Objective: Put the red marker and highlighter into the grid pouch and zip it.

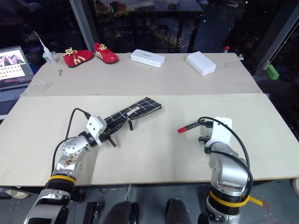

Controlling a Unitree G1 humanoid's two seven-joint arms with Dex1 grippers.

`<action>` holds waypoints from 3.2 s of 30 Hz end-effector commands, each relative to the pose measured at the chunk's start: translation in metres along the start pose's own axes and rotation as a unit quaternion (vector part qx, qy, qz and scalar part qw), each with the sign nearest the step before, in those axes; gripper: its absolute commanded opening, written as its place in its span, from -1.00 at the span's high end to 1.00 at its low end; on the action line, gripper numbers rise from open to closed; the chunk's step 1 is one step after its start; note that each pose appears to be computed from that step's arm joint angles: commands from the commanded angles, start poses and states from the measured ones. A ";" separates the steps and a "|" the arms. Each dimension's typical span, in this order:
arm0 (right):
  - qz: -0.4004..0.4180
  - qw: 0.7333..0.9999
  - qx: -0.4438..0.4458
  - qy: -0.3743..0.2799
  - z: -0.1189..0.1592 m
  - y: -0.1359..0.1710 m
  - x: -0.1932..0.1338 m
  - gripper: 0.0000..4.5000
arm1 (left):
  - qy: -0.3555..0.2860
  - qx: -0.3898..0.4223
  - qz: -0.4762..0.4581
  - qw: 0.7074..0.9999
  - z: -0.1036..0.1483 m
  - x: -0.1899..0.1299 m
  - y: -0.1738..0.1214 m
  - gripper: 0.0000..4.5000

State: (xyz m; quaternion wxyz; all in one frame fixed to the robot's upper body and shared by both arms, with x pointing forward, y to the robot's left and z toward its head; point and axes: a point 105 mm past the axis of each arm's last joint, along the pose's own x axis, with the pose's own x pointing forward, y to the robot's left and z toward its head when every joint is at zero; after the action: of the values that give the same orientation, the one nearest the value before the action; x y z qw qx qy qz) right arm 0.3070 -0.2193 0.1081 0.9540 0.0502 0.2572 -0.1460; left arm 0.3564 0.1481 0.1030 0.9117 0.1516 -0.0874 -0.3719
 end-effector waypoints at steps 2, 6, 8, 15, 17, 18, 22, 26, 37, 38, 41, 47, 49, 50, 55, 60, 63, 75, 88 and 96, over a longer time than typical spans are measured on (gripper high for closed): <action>0.063 0.987 -0.002 -0.147 0.067 0.015 -0.009 0.55 | -0.022 0.012 0.007 1.000 0.011 0.000 0.008 1.00; 0.213 0.873 -0.282 -0.335 0.120 0.071 -0.049 0.55 | -0.026 0.013 -0.004 1.000 0.012 0.001 0.005 1.00; 0.280 0.826 -0.353 -0.338 0.114 0.084 -0.055 0.55 | -0.031 0.018 -0.018 0.999 0.016 0.002 0.003 1.00; 0.371 0.660 -0.562 -0.332 0.063 0.110 -0.064 0.55 | -0.046 0.022 -0.052 0.997 0.029 0.004 -0.003 1.00; 0.377 0.643 -0.579 -0.330 0.057 0.113 -0.061 0.55 | -0.050 0.020 -0.060 0.997 0.032 0.005 -0.005 1.00; 0.378 0.636 -0.586 -0.331 0.056 0.116 -0.059 0.55 | -0.050 0.022 -0.064 0.996 0.033 0.006 -0.007 1.00; 0.383 0.629 -0.592 -0.328 0.055 0.120 -0.052 0.55 | -0.053 0.024 -0.074 0.996 0.037 0.010 -0.011 1.00; 0.387 0.632 -0.596 -0.310 0.052 0.115 -0.047 0.55 | -0.054 0.023 -0.077 0.995 0.039 0.010 -0.014 1.00; 0.362 0.647 -0.601 -0.298 0.060 0.109 -0.032 0.55 | -0.055 0.025 -0.084 0.995 0.041 0.012 -0.018 1.00; 0.361 0.647 -0.601 -0.298 0.061 0.109 -0.031 0.55 | -0.053 0.029 -0.088 0.994 0.041 0.012 -0.020 1.00; 0.358 0.645 -0.609 -0.292 0.061 0.108 -0.029 0.55 | -0.048 0.035 -0.096 0.994 0.039 0.011 -0.024 1.00; 0.366 0.671 -0.587 -0.268 0.069 0.104 -0.028 0.55 | -0.038 0.050 -0.112 0.992 0.033 0.009 -0.030 1.00; 0.368 0.675 -0.584 -0.261 0.070 0.103 -0.028 0.55 | -0.037 0.051 -0.113 0.992 0.032 0.008 -0.031 1.00; 0.362 0.668 -0.596 -0.261 0.070 0.103 -0.027 0.55 | -0.037 0.051 -0.114 0.991 0.032 0.008 -0.032 1.00; 0.334 0.603 -0.669 -0.277 0.059 0.117 -0.028 0.55 | -0.038 0.050 -0.118 0.991 0.031 0.009 -0.034 1.00; 0.331 0.541 -0.709 -0.310 0.043 0.145 -0.031 0.55 | -0.040 0.050 -0.121 0.991 0.033 0.012 -0.034 1.00; 0.326 0.519 -0.715 -0.336 0.044 0.161 -0.033 0.55 | -0.042 0.050 -0.123 0.990 0.034 0.013 -0.033 1.00; 0.385 0.442 -0.681 -0.439 0.034 0.204 -0.052 0.55 | -0.052 0.041 -0.120 0.991 0.038 0.013 -0.031 1.00; 0.406 0.553 -0.600 -0.411 0.078 0.164 -0.038 -0.89 | -0.054 0.027 -0.102 0.993 0.037 0.010 -0.027 1.00; 0.637 0.633 -0.410 -0.160 0.066 0.070 -0.074 -0.89 | -0.053 0.024 -0.095 0.994 0.036 0.009 -0.027 1.00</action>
State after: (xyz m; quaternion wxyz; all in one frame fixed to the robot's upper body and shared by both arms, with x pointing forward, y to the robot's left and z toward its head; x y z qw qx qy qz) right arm 0.3134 -0.1408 0.1876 0.7705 -0.2658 0.0279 0.5787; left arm 0.3362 0.1182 0.1156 0.8644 0.1605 -0.1062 -0.4644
